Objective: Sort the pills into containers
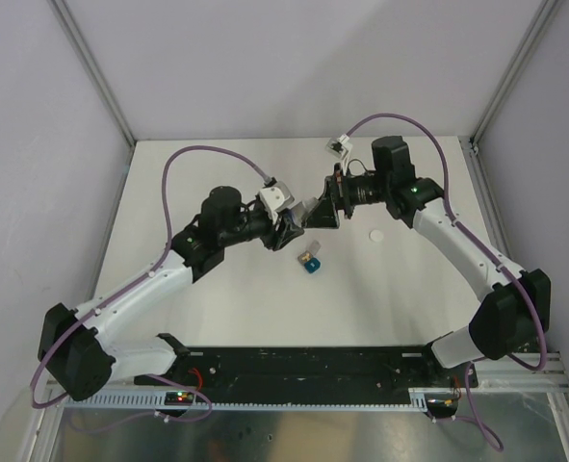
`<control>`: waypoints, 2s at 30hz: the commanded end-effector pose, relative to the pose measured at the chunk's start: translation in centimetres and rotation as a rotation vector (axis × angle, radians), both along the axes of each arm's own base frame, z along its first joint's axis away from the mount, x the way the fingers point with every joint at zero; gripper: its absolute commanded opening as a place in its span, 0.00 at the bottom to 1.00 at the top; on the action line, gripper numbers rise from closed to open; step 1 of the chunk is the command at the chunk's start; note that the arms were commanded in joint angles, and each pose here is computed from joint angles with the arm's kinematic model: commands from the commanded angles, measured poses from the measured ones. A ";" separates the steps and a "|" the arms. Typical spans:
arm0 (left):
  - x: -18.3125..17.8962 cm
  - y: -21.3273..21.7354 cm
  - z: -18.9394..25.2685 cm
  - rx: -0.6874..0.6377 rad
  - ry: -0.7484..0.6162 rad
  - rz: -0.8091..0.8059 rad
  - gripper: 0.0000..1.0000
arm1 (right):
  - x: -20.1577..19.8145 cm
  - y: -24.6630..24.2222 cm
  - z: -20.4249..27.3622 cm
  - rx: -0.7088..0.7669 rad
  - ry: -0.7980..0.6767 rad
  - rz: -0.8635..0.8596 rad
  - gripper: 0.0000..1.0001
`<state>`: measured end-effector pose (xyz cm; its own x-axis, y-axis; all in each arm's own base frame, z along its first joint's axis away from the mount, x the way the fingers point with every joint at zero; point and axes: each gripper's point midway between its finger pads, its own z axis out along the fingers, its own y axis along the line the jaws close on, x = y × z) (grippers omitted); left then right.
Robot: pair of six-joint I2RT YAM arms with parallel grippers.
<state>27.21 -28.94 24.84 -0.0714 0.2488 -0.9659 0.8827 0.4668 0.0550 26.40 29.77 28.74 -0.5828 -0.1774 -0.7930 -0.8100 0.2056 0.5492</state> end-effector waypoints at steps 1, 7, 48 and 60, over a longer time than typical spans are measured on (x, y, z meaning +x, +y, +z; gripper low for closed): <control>1.4 -0.1 1.0 0.008 -0.058 0.041 0.00 | -2.6 0.5 5.1 0.077 -0.111 0.091 0.95; 1.4 0.0 0.4 0.022 -0.056 0.042 0.00 | -2.7 0.2 5.2 0.059 -0.137 0.081 0.95; 0.4 0.9 0.2 0.038 -0.057 0.038 0.00 | 1.9 -6.5 2.6 -0.190 -0.316 -0.222 0.99; -0.4 2.2 2.5 -0.035 -0.075 0.036 0.00 | 7.2 -15.6 -9.0 -0.643 -0.215 -0.536 0.98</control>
